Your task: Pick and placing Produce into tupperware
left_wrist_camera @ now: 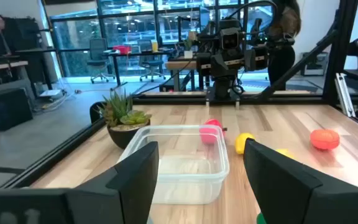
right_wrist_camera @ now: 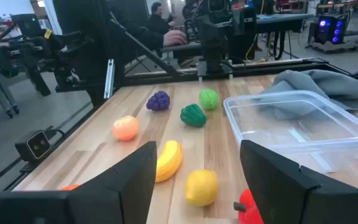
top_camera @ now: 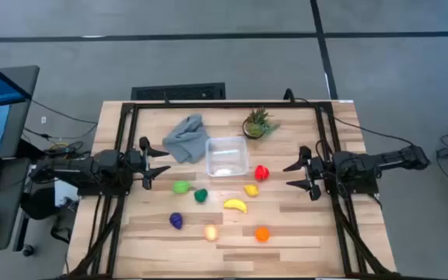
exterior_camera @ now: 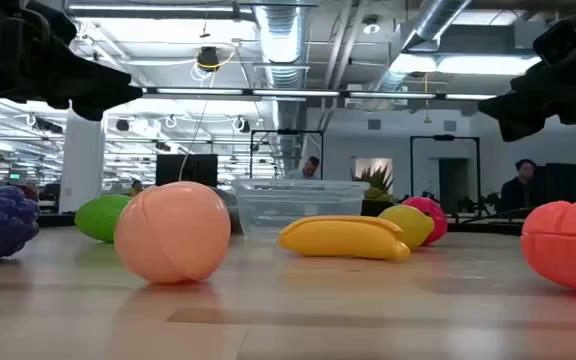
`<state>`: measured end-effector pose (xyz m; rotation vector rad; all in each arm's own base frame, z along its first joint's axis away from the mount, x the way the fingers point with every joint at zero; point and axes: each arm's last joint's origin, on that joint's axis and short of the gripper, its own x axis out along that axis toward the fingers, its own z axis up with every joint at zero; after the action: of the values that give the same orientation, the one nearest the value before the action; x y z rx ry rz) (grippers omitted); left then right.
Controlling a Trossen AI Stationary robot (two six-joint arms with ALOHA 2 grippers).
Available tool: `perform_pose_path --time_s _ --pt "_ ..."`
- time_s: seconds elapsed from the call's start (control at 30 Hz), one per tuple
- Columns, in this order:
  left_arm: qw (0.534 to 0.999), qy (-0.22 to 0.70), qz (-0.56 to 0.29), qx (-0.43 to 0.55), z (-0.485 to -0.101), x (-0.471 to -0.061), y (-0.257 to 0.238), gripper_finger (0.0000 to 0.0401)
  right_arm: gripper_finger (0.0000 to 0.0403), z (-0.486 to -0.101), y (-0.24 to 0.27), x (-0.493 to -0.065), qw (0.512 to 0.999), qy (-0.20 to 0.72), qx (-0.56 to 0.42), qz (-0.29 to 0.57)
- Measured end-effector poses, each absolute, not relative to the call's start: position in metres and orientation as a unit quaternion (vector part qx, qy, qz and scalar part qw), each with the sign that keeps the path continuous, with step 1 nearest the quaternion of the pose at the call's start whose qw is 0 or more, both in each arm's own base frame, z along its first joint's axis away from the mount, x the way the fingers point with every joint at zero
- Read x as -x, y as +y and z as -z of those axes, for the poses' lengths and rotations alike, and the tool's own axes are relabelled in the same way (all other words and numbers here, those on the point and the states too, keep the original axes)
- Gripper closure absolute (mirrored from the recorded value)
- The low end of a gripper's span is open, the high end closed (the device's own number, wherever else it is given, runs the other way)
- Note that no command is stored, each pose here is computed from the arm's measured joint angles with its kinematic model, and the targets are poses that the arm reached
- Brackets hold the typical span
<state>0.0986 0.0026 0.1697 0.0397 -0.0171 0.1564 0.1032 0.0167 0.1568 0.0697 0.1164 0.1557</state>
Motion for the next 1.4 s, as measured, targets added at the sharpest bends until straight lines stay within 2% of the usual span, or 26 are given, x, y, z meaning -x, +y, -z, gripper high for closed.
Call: perform_pose_path --time_s 1.4 --pt "0.997 -0.009 -0.078 -0.021 -0.1698 -0.0986 0.0026 0.0175 0.0148 -0.1567 0.0167 -0.1032 0.995 0.058 -0.035 -0.078"
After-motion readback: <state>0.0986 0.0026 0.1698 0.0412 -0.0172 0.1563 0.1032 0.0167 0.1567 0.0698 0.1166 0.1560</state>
